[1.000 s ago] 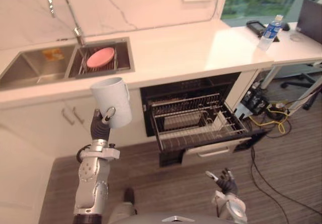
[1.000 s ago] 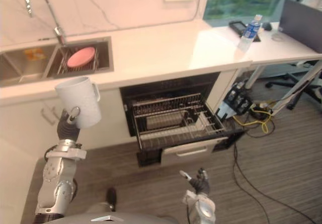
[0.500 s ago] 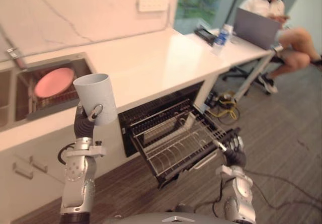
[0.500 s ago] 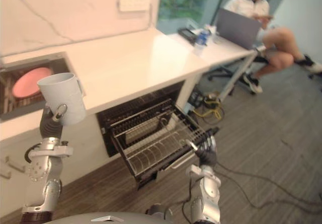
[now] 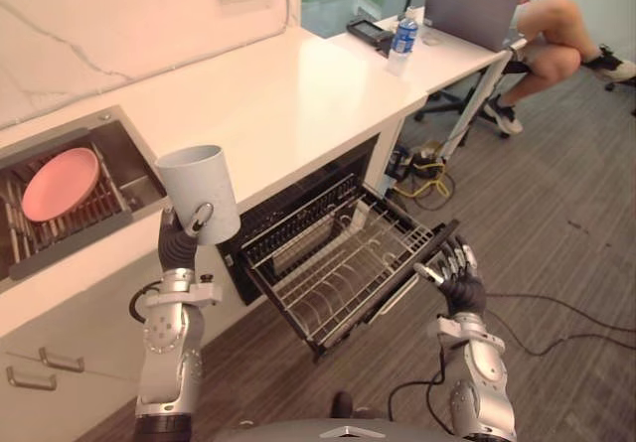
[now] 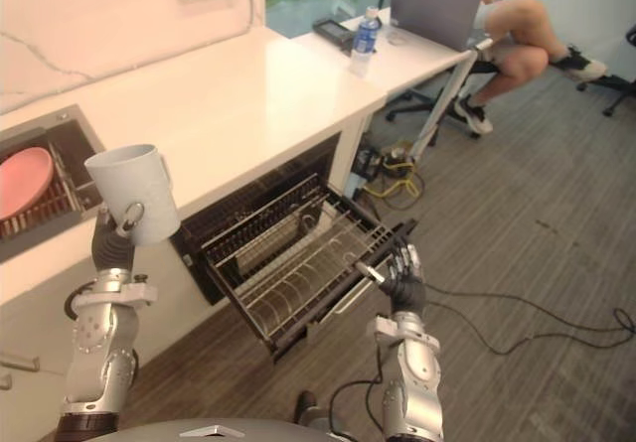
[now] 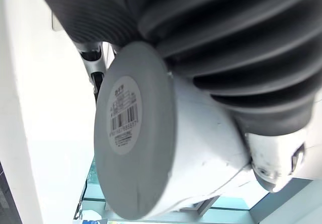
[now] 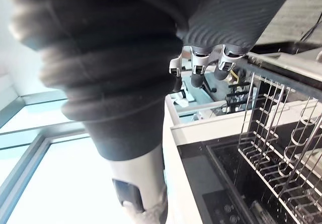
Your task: Walk over to the sink, pick up the cup, carry it to the dishwasher, place the cup inside the dishwasher, then close the dishwasher door
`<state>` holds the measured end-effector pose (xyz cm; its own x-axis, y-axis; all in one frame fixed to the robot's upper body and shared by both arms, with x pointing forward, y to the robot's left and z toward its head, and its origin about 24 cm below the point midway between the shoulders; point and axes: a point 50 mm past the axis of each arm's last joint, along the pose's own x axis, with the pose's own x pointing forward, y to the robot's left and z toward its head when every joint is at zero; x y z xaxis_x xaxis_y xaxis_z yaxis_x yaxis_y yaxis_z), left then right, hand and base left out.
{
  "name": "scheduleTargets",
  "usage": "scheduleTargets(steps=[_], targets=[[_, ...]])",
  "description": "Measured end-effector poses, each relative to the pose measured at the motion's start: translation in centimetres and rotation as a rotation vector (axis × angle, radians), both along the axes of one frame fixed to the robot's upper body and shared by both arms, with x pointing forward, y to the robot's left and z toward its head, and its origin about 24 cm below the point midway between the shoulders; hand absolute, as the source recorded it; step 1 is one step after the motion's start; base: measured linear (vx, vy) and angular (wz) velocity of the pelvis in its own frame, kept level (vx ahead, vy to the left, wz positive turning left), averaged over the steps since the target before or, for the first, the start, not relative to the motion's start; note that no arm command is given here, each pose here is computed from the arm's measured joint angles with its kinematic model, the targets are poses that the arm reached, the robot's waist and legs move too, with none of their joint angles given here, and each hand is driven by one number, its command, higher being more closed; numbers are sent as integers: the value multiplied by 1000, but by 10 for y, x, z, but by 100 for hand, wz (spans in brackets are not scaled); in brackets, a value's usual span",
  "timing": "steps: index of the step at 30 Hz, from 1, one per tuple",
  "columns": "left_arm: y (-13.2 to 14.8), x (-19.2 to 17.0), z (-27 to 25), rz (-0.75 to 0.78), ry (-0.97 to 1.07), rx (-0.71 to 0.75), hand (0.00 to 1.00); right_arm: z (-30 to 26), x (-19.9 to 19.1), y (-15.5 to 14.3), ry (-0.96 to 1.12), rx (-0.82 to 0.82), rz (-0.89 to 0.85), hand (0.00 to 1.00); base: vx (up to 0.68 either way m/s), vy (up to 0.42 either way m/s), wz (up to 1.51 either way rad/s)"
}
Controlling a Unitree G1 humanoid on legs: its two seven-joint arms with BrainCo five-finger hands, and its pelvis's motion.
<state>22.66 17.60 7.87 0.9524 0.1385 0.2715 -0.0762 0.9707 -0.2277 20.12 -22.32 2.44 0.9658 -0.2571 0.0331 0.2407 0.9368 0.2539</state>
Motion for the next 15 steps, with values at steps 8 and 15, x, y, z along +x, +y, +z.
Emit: scheduleTargets(steps=[8, 15], targets=[[3, -1, -4, 23, 43, 37, 100, 50, 20, -8, -252, 13, 59, 0, -28, 12, 12], [11, -9, -20, 43, 141, 44, 100, 74, 33, -1, -324, -5, 166, 0, -30, 19, 0]])
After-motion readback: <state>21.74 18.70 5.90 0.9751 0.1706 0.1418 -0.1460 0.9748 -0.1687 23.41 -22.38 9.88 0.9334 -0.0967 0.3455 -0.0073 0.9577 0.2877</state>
